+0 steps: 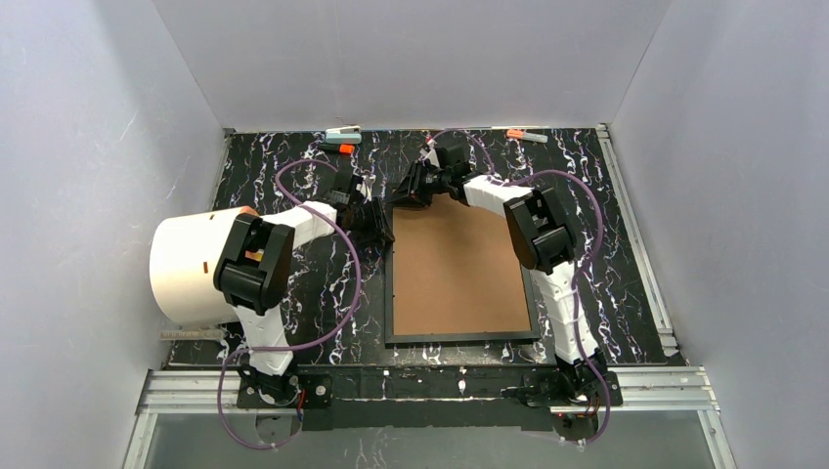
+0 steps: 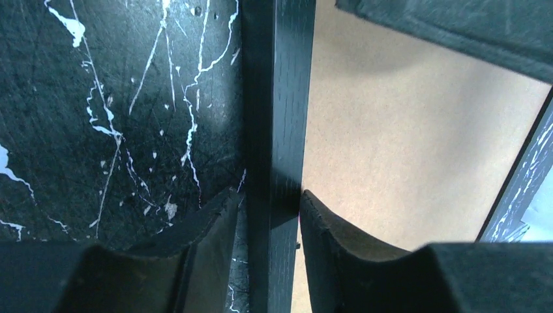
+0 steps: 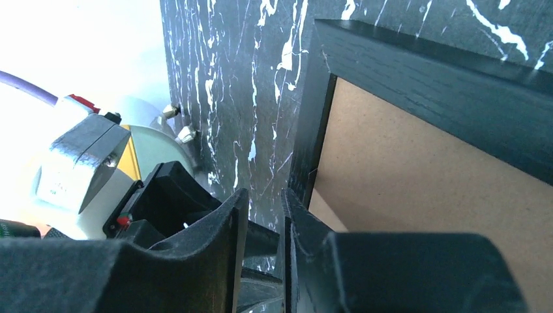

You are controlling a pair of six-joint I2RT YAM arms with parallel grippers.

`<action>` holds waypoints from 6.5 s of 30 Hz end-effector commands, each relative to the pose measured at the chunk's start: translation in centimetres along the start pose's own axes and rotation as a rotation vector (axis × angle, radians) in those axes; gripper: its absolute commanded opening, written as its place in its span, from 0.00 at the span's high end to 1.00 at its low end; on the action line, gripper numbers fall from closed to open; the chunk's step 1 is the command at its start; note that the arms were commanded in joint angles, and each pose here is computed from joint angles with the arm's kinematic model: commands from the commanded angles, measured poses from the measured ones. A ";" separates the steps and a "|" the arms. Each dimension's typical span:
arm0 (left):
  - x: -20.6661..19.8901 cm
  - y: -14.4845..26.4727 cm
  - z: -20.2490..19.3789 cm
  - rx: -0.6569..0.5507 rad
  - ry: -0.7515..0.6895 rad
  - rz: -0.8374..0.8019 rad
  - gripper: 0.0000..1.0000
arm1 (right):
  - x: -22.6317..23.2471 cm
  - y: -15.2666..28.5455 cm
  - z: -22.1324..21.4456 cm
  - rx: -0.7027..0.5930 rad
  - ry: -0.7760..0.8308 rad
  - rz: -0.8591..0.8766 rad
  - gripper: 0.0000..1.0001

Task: Put the photo into the frame
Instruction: Install the photo frame at the center of the board, then adjust the photo frame at the center of the board, then install the photo frame at the center of the board.

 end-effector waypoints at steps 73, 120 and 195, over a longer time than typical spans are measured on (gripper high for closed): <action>1.5 0.3 1.0 0.042 -0.061 0.079 0.61 | -4.8 19.5 6.4 -0.351 -0.059 -0.555 0.47; -14.0 -9.9 6.4 0.091 -0.117 -0.487 0.46 | -1.9 21.1 -14.6 -0.258 -0.296 -0.266 0.16; 11.2 9.2 -7.2 -0.038 0.286 0.412 0.87 | 8.4 -4.9 -19.1 0.450 0.202 0.146 0.84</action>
Point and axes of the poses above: each gripper's point midway between its finger pads, its own y axis back along the fingers, its own x axis along the line the jaws close on, z = x × y, the point moved 4 cm from there along y, back along the fingers, and after that the axes turned 3 degrees about y, right-handed, at the moved point
